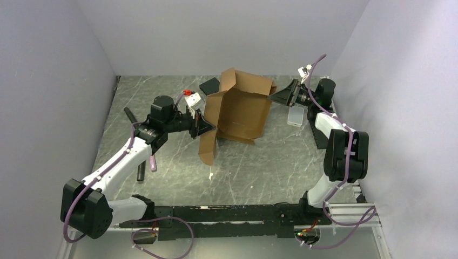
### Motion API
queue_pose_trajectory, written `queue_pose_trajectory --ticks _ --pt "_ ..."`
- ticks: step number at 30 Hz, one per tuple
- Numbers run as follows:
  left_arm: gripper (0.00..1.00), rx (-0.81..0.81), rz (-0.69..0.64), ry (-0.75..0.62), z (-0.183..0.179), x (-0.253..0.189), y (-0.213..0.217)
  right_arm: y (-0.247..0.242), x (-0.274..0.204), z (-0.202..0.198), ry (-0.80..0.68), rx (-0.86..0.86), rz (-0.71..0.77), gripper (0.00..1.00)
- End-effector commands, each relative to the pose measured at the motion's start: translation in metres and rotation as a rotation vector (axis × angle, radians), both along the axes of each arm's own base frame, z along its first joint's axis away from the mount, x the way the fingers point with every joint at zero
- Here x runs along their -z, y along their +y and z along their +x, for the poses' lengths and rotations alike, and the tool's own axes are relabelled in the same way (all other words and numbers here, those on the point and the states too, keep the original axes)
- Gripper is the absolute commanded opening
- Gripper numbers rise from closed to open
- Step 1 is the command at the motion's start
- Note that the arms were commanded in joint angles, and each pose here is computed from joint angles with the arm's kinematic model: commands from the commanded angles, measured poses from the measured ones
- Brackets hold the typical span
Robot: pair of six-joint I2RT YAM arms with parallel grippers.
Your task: Fold the paper box
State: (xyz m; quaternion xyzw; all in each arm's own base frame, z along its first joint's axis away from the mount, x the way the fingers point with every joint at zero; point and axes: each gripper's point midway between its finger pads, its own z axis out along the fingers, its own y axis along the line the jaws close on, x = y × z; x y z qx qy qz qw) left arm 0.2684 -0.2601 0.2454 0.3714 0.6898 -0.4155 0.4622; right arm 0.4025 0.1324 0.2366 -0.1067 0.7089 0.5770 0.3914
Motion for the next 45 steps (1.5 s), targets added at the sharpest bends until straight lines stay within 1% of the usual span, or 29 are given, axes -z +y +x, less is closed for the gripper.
queue_pose_trajectory --ticks 1,6,12,17,20,21,26,36,41,45 --pt "0.00 0.023 -0.031 -0.091 -0.004 -0.022 -0.001 0.001 -0.018 0.003 0.018 -0.015 0.038 1.00" --pt "0.00 0.021 -0.029 -0.095 -0.004 -0.022 -0.001 0.001 -0.013 -0.003 0.069 -0.080 0.049 1.00" --pt "0.00 0.018 -0.021 -0.080 -0.007 -0.020 0.001 0.000 -0.016 -0.020 -0.040 -0.140 0.014 1.00" --pt "0.00 0.026 -0.023 -0.078 -0.007 -0.018 0.000 -0.001 -0.017 -0.021 -0.090 -0.149 -0.012 1.00" --pt "0.00 0.024 -0.023 -0.080 -0.008 -0.019 0.001 -0.003 -0.011 -0.020 -0.100 -0.160 -0.038 1.00" --pt "0.00 0.023 -0.023 -0.082 -0.009 -0.020 0.001 -0.004 -0.009 -0.021 -0.083 -0.165 -0.040 1.00" --pt "0.00 0.026 -0.026 -0.085 -0.009 -0.020 0.001 -0.002 -0.025 -0.023 -0.097 -0.165 -0.020 1.00" --pt "0.00 0.028 -0.030 -0.084 -0.008 -0.021 0.000 -0.001 -0.039 -0.022 -0.021 -0.125 0.013 1.00" --pt "0.00 0.029 -0.031 -0.079 -0.008 -0.021 -0.001 0.000 -0.043 -0.015 0.019 -0.059 0.011 1.00" --pt "0.00 0.028 -0.032 -0.078 -0.007 -0.021 -0.001 0.005 -0.043 -0.012 0.050 -0.044 0.024 1.00"
